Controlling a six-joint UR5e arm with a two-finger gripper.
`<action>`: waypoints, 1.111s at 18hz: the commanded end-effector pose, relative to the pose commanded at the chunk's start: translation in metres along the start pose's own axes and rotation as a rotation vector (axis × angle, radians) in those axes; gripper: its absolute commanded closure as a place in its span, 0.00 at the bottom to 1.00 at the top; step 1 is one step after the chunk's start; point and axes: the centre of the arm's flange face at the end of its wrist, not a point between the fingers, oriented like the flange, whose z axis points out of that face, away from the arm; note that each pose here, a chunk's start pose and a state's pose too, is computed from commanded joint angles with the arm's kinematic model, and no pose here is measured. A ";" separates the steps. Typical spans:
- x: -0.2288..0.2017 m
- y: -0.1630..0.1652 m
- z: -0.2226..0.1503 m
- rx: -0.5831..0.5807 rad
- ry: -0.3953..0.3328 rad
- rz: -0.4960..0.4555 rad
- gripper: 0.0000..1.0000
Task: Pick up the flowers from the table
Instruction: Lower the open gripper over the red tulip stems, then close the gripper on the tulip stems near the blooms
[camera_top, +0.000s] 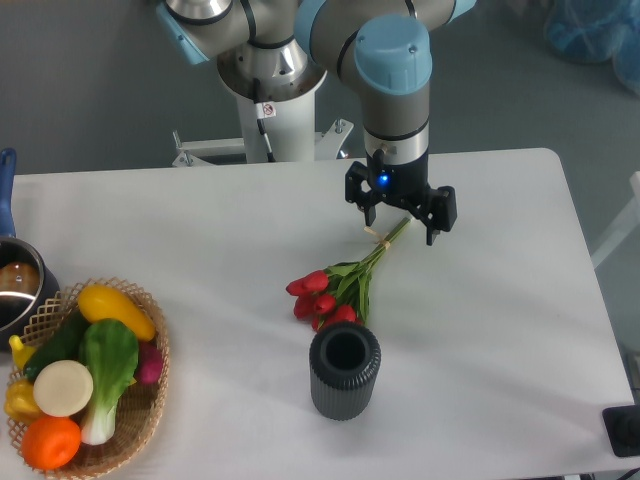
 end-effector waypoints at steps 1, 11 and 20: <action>0.001 0.000 0.001 -0.001 0.003 0.000 0.00; 0.019 0.003 0.041 0.005 -0.004 0.006 0.00; 0.045 -0.014 0.120 -0.041 0.084 0.117 0.00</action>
